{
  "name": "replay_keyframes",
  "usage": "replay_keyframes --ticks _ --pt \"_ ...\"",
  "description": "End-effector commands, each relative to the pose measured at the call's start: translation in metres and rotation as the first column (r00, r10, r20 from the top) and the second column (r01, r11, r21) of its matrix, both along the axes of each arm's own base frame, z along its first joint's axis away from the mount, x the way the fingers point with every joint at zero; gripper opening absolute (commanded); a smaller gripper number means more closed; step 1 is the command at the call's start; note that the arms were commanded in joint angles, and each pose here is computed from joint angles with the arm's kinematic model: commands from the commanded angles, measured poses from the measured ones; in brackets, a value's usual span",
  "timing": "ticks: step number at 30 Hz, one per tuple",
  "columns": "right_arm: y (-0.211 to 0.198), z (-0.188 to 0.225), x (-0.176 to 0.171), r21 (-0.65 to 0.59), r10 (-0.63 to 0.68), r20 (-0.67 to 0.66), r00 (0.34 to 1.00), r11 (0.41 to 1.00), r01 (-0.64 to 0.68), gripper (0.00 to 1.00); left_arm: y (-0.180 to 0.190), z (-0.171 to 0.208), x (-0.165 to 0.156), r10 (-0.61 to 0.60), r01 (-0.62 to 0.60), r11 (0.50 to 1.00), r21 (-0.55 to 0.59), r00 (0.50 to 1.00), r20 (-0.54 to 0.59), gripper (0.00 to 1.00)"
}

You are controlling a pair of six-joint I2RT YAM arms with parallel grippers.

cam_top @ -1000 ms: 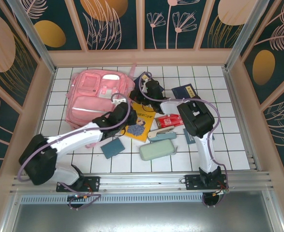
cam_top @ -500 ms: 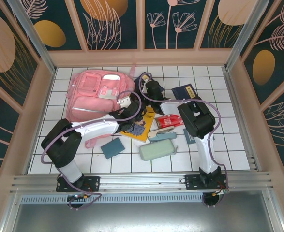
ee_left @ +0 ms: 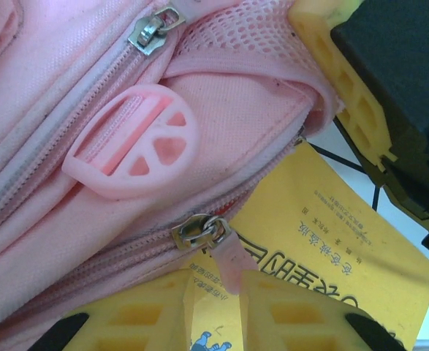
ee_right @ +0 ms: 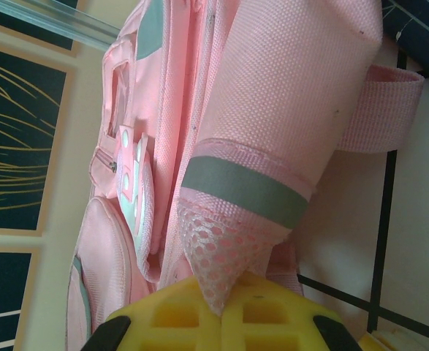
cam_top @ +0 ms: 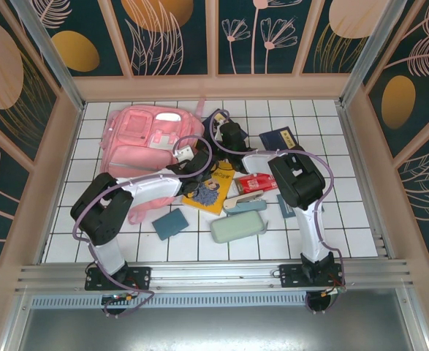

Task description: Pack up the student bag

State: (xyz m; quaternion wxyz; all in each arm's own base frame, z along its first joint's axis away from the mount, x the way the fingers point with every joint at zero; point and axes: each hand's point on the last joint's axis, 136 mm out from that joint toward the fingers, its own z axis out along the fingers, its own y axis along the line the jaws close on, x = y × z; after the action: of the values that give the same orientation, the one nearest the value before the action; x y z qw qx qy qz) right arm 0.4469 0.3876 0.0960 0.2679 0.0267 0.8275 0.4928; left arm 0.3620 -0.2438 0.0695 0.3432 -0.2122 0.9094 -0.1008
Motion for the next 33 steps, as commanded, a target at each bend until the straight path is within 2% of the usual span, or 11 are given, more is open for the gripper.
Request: replay_keyframes --ticks 1,5,13,17,19,24,33 --pt "0.009 0.044 -0.002 0.053 0.021 0.099 0.995 0.998 -0.026 0.0 0.001 0.004 0.013 0.02 -0.02 1.0 0.003 1.0 0.021 0.24" --pt "0.009 0.042 -0.002 0.051 0.023 0.095 0.995 0.998 -0.028 0.0 -0.001 0.0 0.017 0.012 -0.012 1.0 0.006 1.0 0.013 0.29" --pt "0.011 0.043 -0.003 0.052 0.027 0.095 0.995 0.998 -0.032 0.0 -0.005 -0.006 0.028 0.014 -0.014 1.0 0.01 1.0 0.008 0.31" --pt "0.011 0.043 -0.003 0.051 0.026 0.095 0.995 0.998 -0.03 0.0 -0.001 -0.009 0.028 0.028 -0.028 0.999 0.036 1.0 0.002 0.27" --pt "0.011 0.045 -0.003 0.054 0.025 0.096 0.995 0.998 -0.03 0.0 0.003 -0.012 0.028 0.039 -0.039 0.998 0.048 0.999 0.0 0.19" --pt "0.012 0.045 -0.004 0.055 0.028 0.097 0.995 0.998 -0.033 0.0 0.01 -0.018 0.029 0.055 -0.054 0.996 0.064 0.998 -0.005 0.07" --pt "0.008 0.04 -0.001 0.041 0.019 0.092 0.996 0.999 -0.022 0.0 0.015 -0.013 0.021 0.047 -0.046 0.998 0.051 0.999 -0.008 0.0"
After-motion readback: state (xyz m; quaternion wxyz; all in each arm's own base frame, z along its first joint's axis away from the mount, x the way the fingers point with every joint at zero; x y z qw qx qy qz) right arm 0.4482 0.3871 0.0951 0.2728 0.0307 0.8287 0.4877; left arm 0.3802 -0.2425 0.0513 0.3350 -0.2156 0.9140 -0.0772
